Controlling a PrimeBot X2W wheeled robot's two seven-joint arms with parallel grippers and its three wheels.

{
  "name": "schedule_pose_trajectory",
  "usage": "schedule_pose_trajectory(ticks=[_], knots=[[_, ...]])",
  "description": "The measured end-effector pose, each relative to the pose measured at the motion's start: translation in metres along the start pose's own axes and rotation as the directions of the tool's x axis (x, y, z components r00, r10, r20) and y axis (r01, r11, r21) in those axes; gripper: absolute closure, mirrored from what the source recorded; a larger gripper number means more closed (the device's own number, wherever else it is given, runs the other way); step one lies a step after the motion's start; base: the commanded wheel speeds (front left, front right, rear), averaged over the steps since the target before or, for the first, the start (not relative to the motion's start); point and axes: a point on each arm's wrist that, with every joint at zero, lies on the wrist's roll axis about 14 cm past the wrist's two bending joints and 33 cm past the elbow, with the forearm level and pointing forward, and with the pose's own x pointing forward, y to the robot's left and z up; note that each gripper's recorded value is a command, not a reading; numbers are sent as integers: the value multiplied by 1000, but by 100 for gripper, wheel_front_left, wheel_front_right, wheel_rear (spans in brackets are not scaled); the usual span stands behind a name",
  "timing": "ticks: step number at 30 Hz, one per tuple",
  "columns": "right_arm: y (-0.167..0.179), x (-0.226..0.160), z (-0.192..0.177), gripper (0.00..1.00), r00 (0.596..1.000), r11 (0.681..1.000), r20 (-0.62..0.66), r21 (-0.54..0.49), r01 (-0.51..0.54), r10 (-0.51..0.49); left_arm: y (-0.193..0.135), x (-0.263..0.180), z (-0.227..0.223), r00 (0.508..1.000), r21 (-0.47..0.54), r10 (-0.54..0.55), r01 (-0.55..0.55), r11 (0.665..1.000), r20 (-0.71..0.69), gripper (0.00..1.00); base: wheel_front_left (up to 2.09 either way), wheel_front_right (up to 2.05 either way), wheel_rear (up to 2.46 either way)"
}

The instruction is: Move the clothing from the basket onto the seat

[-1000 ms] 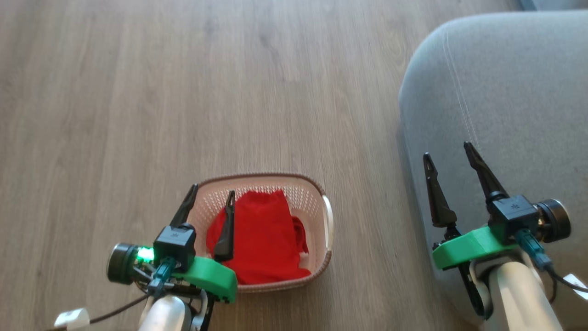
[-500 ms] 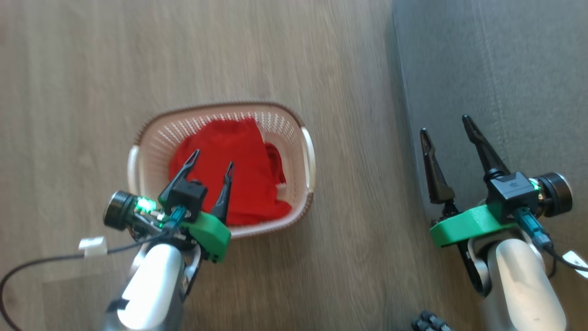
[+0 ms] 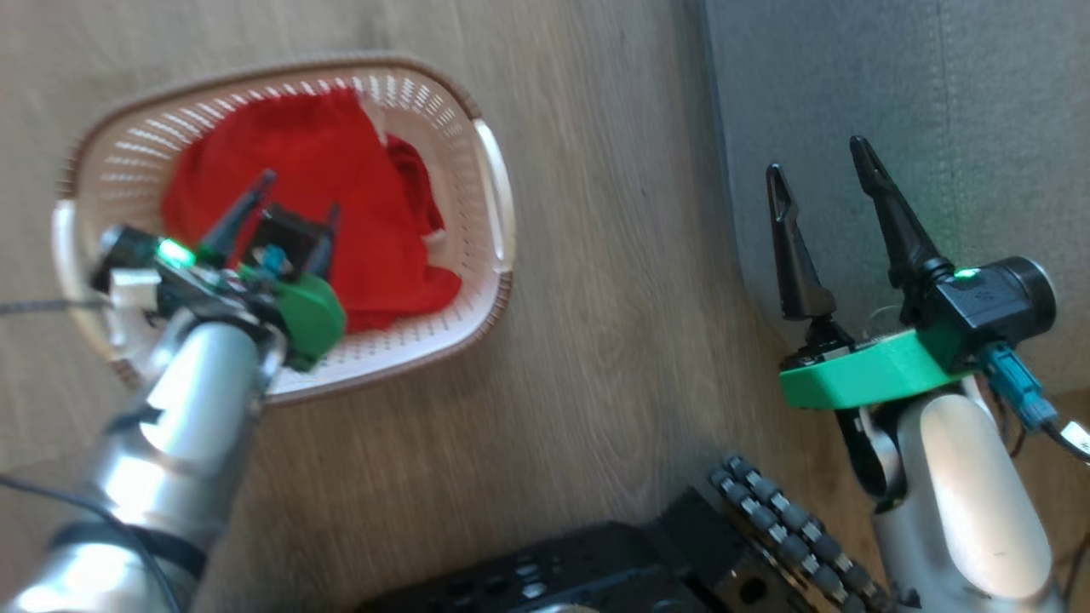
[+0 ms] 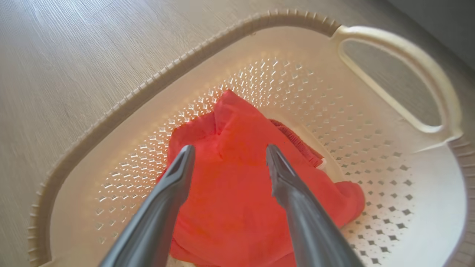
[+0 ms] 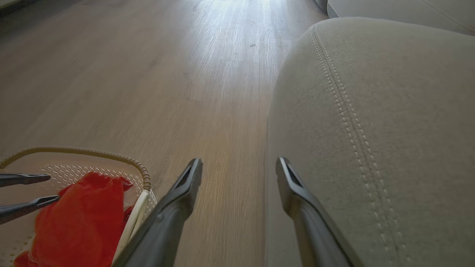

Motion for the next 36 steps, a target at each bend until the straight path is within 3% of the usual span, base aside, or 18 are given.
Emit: schedule_pose_trajectory(ticks=[11,17,24,25,26,27,36], knots=[[-2,-2,-49,0,991,998,-131,65,21,-12,5,50,-101,961,30,-44,55,998,-274,0,0,0,0],[-6,-5,-59,0,987,997,-160,64,35,-24,-2,65,-119,935,103,-75,118,988,-346,0,0,0,0],[0,-4,-69,0,983,997,-183,74,21,-7,2,70,-130,920,110,-69,120,987,-387,0,0,0,0],[0,-4,-69,0,983,997,-183,74,21,-7,2,70,-131,918,111,-69,122,986,-391,27,0,0,0],[0,-4,-68,0,983,997,-182,74,20,-6,3,70,-131,917,113,-69,122,986,-392,70,0,0,0],[1,-4,-68,0,984,997,-180,75,19,-5,4,69,-131,917,117,-67,122,986,-392,100,0,0,0],[4,-4,-60,0,987,997,-161,80,9,4,7,67,-121,926,103,-75,121,987,-371,100,0,0,0]])
